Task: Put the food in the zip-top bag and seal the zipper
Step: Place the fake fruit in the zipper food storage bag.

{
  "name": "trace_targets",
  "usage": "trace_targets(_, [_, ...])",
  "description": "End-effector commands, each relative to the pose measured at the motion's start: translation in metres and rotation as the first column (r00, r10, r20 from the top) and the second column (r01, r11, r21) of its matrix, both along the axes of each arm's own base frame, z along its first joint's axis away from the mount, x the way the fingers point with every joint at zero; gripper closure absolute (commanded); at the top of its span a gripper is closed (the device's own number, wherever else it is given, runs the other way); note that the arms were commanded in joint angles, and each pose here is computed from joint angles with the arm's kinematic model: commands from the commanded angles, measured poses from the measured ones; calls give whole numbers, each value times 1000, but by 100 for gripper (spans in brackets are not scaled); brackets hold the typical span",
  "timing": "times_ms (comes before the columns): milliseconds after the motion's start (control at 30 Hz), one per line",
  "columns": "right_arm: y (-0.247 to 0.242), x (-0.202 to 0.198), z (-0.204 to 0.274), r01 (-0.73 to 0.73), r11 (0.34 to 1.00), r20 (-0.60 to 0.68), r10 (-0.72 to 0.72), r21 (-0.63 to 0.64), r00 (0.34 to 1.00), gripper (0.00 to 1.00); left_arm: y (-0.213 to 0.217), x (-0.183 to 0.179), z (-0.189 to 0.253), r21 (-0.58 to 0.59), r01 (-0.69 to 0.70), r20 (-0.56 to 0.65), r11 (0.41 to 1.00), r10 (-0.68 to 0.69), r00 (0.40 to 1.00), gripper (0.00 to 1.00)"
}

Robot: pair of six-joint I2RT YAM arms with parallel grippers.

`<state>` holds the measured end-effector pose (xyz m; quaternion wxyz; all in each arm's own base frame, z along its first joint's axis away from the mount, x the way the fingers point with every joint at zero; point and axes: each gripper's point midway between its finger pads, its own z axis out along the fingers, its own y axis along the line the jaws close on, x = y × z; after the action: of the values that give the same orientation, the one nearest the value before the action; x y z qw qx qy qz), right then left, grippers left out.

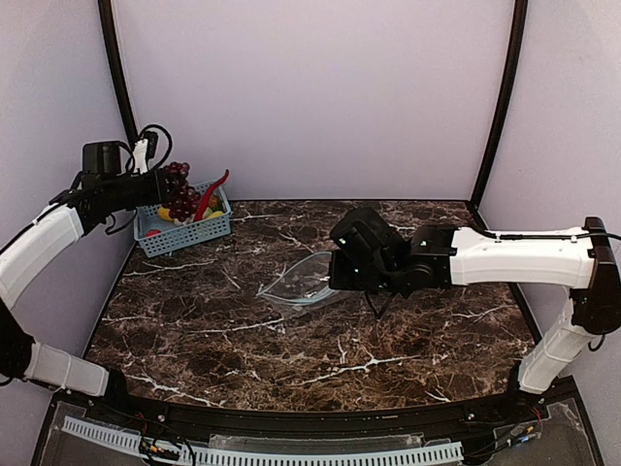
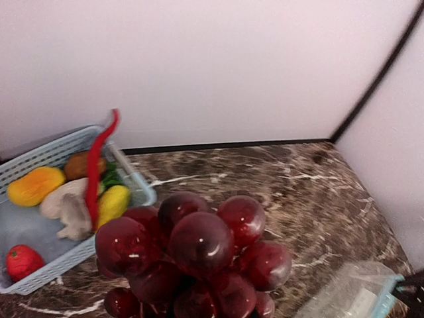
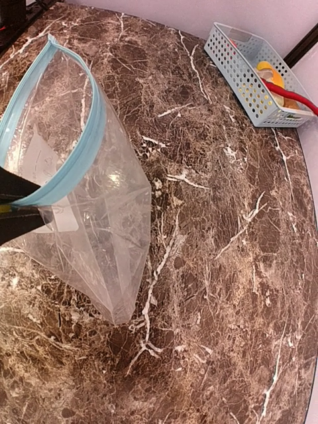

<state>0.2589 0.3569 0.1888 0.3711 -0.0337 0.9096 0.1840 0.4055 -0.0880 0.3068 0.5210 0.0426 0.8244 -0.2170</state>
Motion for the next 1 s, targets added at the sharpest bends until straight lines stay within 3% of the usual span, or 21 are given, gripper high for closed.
trace_targets(0, [2,10,11,-10,1000,37,9,24,999,95,-77,-72,16,-26,292,64,956,-290,955,97])
trace_targets(233, [6,17,19,-39,999,57,37,28,998,95,-150,-165,26,-164,600,70,783,-597,799,97])
trace_targets(400, [9,18,22,-56,998,63,53,41,997,95,-189,-211,19,-240,731,32,639,-747,664,98])
trace_targets(533, [17,16,23,-89,994,61,85,58,994,96,-217,-237,5,-254,790,-15,559,-819,574,98])
trace_targets(733, [23,13,23,-127,989,62,122,71,991,95,-249,-247,-7,-239,830,-33,505,-858,512,99])
trace_targets(967, [31,5,28,-207,974,76,200,90,977,95,-265,-227,-21,-206,818,-74,538,-842,535,99])
